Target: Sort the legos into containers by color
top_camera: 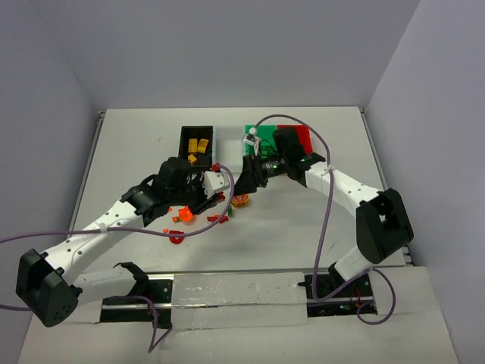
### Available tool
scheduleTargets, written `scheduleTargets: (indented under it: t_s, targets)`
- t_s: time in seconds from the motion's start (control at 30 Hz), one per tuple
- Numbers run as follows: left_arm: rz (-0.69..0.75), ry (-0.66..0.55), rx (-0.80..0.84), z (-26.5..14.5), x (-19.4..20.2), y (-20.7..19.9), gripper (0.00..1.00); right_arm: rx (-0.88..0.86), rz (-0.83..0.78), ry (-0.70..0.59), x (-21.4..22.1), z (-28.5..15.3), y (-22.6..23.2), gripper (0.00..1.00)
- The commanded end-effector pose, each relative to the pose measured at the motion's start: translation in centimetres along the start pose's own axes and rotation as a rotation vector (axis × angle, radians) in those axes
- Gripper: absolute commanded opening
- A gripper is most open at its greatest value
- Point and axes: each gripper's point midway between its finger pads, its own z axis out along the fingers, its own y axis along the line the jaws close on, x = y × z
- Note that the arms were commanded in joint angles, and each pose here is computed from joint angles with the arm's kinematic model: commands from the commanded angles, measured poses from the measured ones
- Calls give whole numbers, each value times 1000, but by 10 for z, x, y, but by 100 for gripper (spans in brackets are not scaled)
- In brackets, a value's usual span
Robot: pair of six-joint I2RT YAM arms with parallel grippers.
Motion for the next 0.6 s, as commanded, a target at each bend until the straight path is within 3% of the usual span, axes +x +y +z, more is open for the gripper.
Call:
scheduleTargets:
  t_s: [0.0, 0.37, 0.57]
  targets:
    - [-2, -29, -25, -5, -23, 7, 0, -78, -12, 48, 0, 16, 14, 86]
    - [17, -32, -5, -3, -29, 1, 0, -169, 44, 124, 0, 40, 23, 85]
    - [20, -32, -5, -3, -28, 0, 0, -195, 67, 131, -2, 42, 23, 69]
